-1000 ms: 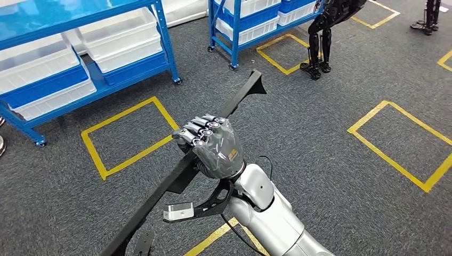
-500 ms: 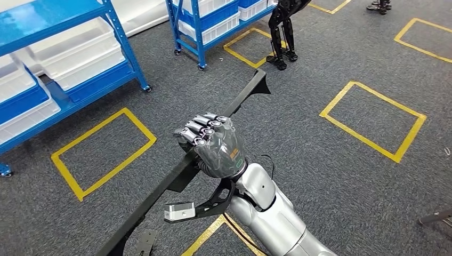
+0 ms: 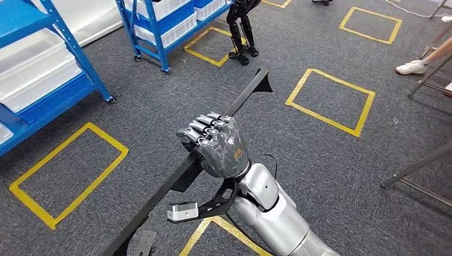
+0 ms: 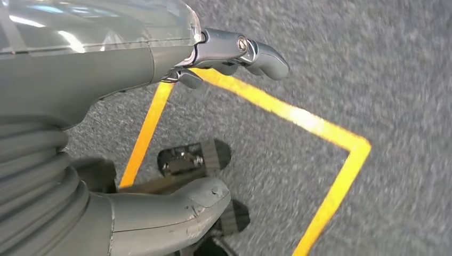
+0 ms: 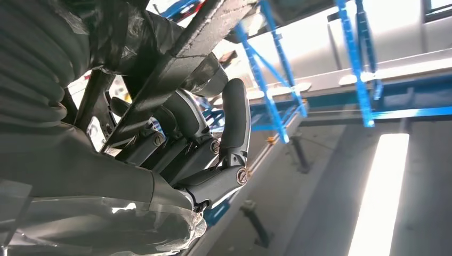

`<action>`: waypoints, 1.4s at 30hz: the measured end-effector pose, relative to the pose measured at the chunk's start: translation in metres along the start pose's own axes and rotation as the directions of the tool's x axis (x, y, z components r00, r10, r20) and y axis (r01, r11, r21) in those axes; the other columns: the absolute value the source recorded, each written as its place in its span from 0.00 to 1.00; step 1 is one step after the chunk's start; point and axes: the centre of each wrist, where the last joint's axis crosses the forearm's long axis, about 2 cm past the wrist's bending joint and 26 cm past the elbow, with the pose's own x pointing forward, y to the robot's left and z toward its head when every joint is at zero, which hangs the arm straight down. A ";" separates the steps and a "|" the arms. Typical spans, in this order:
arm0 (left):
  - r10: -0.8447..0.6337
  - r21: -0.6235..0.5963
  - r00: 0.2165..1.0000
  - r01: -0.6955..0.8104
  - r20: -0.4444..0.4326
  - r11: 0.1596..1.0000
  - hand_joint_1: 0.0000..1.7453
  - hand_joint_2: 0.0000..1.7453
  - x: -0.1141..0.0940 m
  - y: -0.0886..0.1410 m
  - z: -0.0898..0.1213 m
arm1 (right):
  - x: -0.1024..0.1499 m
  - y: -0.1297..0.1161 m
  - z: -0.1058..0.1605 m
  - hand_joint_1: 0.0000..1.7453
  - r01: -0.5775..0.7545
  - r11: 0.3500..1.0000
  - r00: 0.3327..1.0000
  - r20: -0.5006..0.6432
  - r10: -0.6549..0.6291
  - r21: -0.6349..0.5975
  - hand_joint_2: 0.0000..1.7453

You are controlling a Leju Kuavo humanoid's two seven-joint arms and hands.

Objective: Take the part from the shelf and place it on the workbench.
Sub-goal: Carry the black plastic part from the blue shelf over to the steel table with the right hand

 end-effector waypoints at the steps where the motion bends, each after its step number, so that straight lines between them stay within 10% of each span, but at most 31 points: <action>1: 0.000 0.000 1.000 0.000 0.000 1.000 0.00 1.00 0.000 0.000 0.000 | 0.000 -0.001 0.000 1.00 -0.001 1.000 1.000 0.002 0.001 -0.002 1.00; 42: 0.014 0.037 1.000 -0.014 0.010 0.999 0.00 1.00 -0.003 0.000 0.001 | -0.012 -0.018 -0.001 1.00 -0.085 0.996 0.996 0.027 0.086 -0.033 1.00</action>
